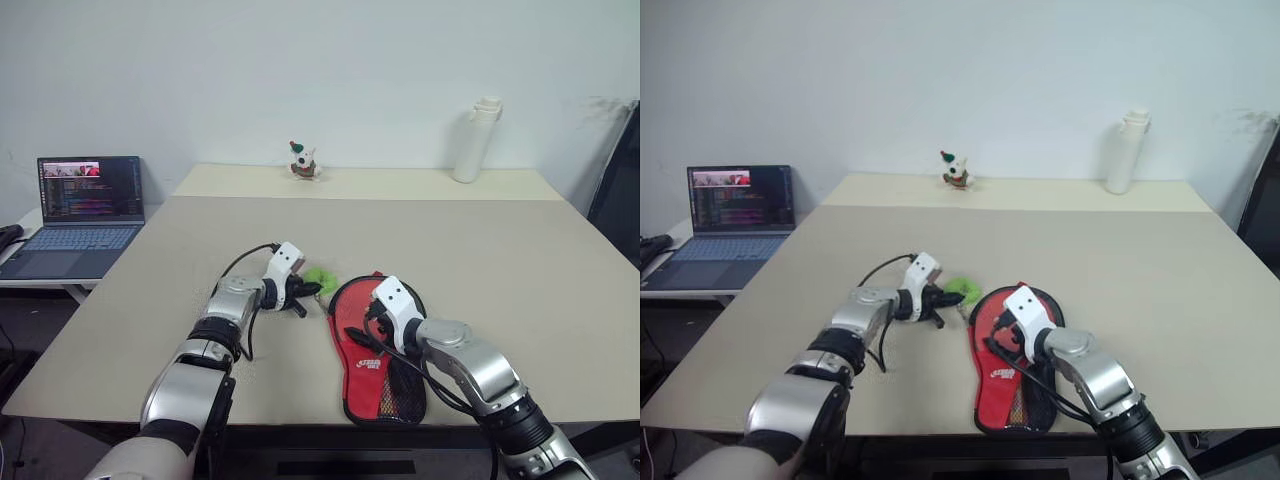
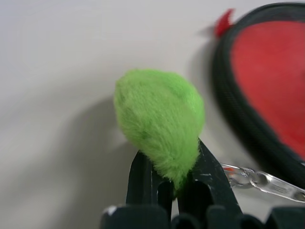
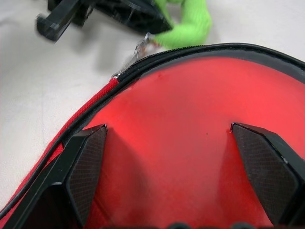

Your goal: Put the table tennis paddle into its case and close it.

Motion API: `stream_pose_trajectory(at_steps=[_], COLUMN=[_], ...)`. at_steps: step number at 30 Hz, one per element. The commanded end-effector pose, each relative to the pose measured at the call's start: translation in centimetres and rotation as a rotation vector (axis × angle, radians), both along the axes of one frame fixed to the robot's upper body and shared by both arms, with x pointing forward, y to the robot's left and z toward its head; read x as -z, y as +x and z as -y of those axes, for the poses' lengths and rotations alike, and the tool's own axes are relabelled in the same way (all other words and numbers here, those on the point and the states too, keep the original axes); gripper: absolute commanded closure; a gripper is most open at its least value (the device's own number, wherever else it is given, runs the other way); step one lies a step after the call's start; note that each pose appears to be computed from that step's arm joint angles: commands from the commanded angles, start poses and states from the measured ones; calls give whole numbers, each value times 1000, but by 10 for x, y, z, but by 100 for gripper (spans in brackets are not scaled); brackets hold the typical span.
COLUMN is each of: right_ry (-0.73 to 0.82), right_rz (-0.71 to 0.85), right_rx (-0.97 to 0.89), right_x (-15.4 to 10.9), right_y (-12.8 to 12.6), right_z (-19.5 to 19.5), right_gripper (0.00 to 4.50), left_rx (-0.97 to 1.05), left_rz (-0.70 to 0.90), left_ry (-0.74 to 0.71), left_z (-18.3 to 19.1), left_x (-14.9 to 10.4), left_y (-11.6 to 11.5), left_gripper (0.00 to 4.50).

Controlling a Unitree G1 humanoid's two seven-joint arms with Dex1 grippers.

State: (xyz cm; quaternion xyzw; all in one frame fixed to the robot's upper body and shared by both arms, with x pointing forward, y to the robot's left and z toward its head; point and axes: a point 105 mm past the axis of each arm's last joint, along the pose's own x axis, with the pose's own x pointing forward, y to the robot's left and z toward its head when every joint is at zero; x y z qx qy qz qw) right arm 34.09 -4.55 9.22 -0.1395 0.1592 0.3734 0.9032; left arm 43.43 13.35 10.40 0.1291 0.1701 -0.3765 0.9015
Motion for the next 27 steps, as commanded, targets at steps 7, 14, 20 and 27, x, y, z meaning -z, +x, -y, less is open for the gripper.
stream_pose_trajectory(at_steps=[7,14,20,27], right_ry=[-49,-65,-70,-55], right_rz=[-113,-158,-198,-238], right_rx=[-13,-26,-29,-19], right_x=[27,39,51,58], right_y=[-17,-33,-50,-68], right_z=[1,0,-1,-6], right_gripper=[0,0,0,0], left_rx=[-116,-96,-19,131], left_rz=[249,420,590,851], left_ry=[186,284,407,564], left_z=[6,52,94,151], left_x=[-58,-79,-98,-114], left_y=[34,42,40,25], left_gripper=[449,449,449,449])
